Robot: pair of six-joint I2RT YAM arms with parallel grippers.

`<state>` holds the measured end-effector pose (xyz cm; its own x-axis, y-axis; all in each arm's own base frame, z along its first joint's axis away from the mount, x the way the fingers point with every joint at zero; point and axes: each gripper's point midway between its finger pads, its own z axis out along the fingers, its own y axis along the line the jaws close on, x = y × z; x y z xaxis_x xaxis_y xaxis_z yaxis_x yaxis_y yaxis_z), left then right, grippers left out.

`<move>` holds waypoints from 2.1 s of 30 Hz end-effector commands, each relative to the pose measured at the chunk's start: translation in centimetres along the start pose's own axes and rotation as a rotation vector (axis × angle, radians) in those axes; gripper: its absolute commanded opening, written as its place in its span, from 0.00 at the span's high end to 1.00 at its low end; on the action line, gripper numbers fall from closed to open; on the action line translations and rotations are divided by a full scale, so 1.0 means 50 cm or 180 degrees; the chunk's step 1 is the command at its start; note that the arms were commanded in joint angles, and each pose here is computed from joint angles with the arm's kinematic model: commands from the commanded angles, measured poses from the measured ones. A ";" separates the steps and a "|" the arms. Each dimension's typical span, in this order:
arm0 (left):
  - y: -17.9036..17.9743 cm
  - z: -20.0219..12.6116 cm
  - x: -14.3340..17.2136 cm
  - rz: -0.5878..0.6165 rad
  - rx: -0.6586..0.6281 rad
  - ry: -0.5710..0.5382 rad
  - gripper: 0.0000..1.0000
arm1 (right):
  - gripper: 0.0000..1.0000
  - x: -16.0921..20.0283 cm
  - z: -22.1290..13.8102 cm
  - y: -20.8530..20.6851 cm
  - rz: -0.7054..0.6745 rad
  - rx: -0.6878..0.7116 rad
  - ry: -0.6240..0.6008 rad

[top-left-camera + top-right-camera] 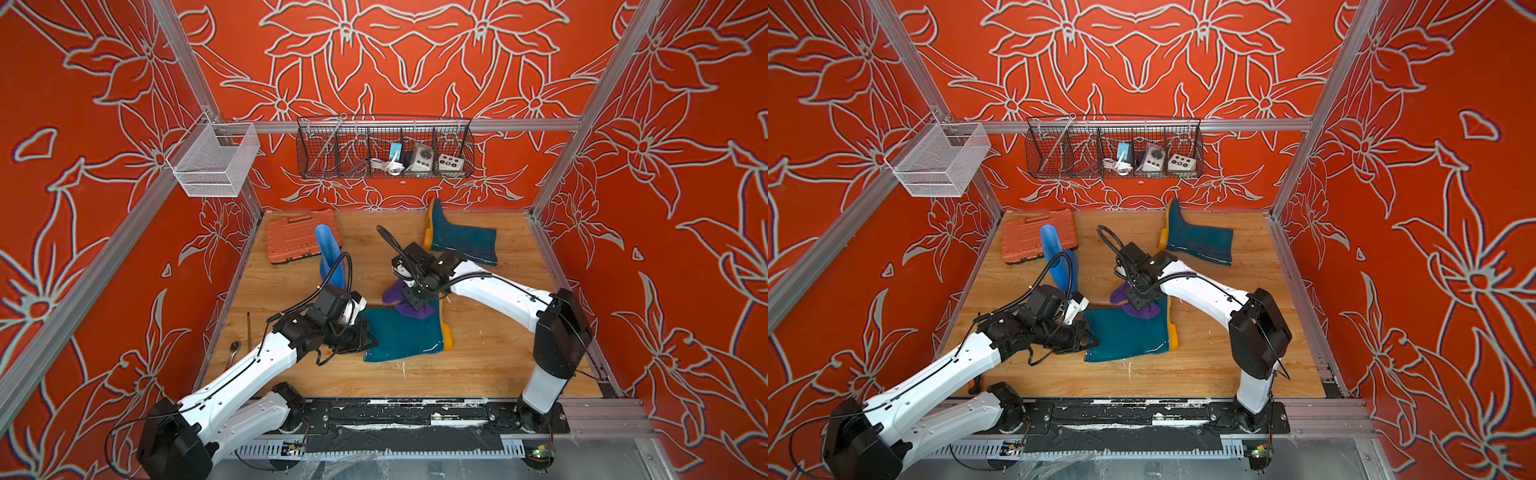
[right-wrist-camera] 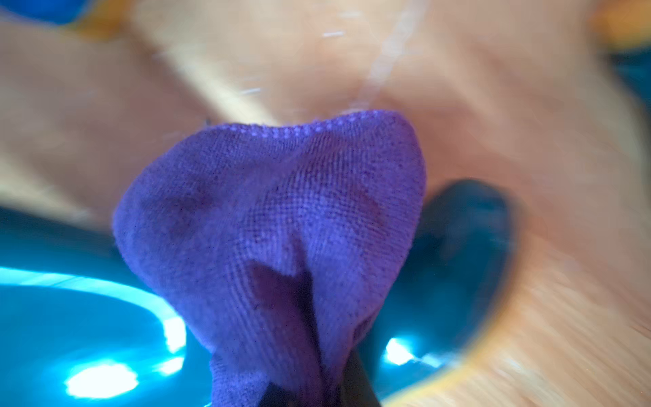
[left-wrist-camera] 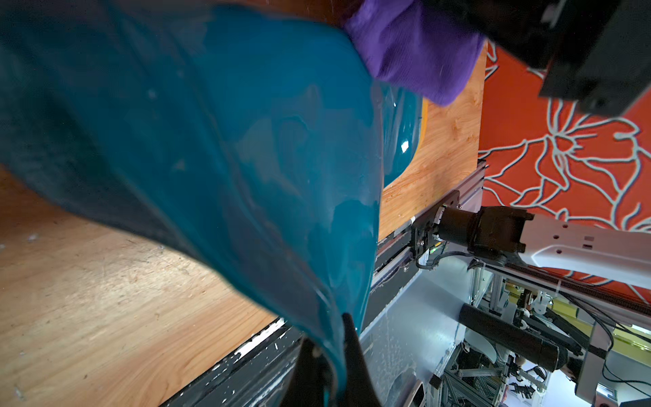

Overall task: Wipe the rubber boots with a cloth
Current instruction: Wipe the dirt off the rubber boot.

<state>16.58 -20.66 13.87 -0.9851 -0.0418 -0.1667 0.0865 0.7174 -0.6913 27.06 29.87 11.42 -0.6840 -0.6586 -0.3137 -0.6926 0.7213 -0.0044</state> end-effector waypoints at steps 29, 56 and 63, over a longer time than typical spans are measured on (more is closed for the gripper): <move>-0.015 0.002 0.015 -0.0012 0.0202 0.0078 1.00 | 1.00 0.042 0.016 -0.060 0.0307 0.0006 0.0105; 0.003 -0.001 -0.005 -0.0442 0.0119 -0.0207 1.00 | 1.00 0.288 -0.019 -0.048 0.1300 -0.0182 -0.0140; -0.001 0.007 -0.012 -0.0428 0.0156 -0.0198 1.00 | 1.00 0.347 -0.040 -0.028 0.1529 -0.0211 -0.0445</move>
<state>16.49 -20.18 12.80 -0.9799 -0.1793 -0.0878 -0.0632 0.6959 -0.7153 15.44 17.72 7.93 -0.8721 -0.2964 -0.3895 -0.4046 0.8843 0.2331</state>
